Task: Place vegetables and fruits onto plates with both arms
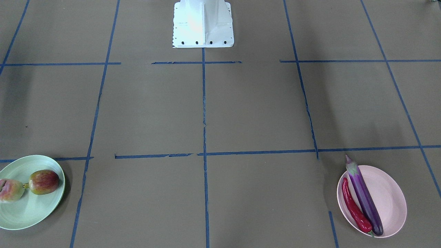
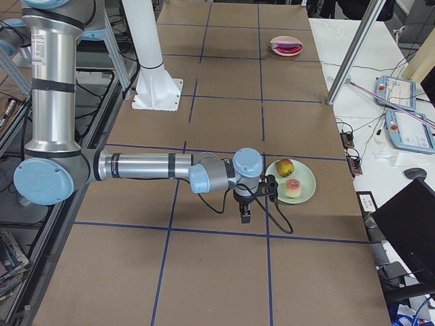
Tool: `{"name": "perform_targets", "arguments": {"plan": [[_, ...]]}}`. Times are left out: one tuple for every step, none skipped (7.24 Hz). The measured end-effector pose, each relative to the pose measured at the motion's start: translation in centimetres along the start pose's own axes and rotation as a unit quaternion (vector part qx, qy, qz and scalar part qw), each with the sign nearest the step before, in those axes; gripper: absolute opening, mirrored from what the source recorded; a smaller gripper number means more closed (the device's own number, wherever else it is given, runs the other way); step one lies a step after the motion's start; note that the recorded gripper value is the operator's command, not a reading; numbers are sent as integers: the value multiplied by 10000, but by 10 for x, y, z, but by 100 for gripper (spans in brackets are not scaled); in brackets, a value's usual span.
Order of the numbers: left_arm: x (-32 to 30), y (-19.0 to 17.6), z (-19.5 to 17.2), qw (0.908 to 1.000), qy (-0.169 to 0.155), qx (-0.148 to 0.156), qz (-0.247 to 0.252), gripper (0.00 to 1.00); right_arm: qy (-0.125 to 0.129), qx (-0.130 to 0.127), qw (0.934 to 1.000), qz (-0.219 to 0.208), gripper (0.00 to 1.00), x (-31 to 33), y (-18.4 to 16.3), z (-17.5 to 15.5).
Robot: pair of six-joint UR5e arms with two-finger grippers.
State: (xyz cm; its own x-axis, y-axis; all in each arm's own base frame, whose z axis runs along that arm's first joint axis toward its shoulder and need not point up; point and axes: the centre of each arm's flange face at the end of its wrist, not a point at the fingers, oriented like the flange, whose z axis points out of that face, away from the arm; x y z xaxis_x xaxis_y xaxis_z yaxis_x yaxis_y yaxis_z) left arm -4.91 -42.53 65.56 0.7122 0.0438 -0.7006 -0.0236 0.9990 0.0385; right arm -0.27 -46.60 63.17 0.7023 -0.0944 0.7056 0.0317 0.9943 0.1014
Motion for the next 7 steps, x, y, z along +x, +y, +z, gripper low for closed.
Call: {"name": "perform_targets", "arguments": {"plan": [[3, -2, -3, 10000, 5, 34, 49, 100, 8, -6, 10000, 8, 100, 0, 10, -1], [6, -4, -5, 9999, 23, 68, 98, 100, 14, -8, 10000, 17, 100, 0, 15, -2], [9, -5, -7, 9999, 32, 91, 130, 100, 17, -6, 10000, 24, 100, 0, 16, -3], [10, -6, -8, 9998, 36, 103, 146, 100, 19, -1, 10000, 24, 100, 0, 16, -3], [10, -6, -8, 9998, 37, 107, 153, 100, 18, 1, 10000, 22, 100, -1, 16, -3], [11, -6, -8, 9998, 38, 109, 155, 100, 14, 1, 10000, 24, 100, -1, 17, -4], [11, -6, -8, 9998, 38, 110, 156, 100, 13, -1, 10000, 33, 100, 0, 17, -3]]}}
